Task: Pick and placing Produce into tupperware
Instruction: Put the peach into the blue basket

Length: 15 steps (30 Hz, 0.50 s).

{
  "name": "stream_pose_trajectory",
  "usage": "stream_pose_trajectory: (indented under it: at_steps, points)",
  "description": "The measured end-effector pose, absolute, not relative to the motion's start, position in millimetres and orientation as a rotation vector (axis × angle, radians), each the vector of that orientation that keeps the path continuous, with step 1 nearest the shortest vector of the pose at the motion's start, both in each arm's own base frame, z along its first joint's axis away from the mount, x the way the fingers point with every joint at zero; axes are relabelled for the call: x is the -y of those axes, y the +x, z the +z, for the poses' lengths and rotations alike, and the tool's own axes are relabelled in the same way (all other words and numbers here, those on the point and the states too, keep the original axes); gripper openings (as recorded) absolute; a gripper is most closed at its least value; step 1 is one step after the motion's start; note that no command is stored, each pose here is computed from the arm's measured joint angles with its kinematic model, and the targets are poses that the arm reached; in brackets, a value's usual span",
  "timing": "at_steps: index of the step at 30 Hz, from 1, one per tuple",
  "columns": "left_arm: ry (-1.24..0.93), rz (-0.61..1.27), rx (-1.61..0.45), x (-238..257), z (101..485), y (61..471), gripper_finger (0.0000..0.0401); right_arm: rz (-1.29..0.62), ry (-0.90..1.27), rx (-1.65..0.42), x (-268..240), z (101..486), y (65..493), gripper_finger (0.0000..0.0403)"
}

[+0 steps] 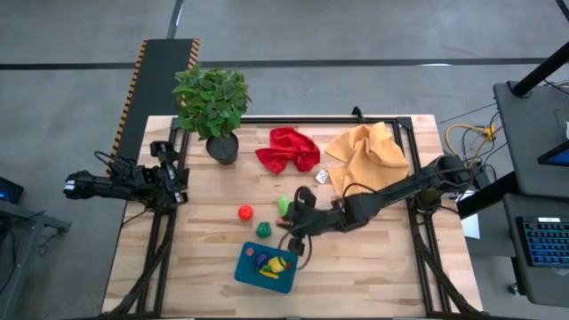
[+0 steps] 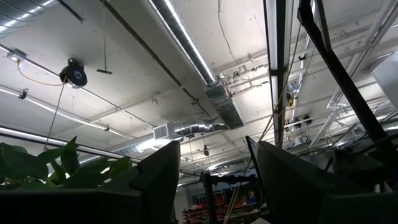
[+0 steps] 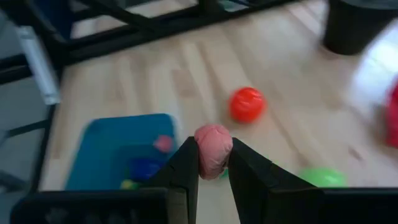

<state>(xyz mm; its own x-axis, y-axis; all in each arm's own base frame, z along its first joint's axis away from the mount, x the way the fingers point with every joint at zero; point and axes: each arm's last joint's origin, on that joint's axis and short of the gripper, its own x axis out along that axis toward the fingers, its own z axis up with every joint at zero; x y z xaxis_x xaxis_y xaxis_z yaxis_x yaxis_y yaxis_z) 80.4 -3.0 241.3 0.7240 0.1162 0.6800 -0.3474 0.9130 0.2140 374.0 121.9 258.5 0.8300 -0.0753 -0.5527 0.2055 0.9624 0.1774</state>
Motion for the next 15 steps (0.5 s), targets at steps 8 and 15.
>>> stream_pose_trajectory:
  at_steps: [8,15]
  points:
    - [0.34,0.262,0.719,3,241,80,0.0199,-0.065,0.221,-0.595,-164,245,383,0.0064]
    - [0.34,0.263,0.719,3,241,80,0.0199,-0.053,0.25,-0.616,-185,226,407,0.0064]
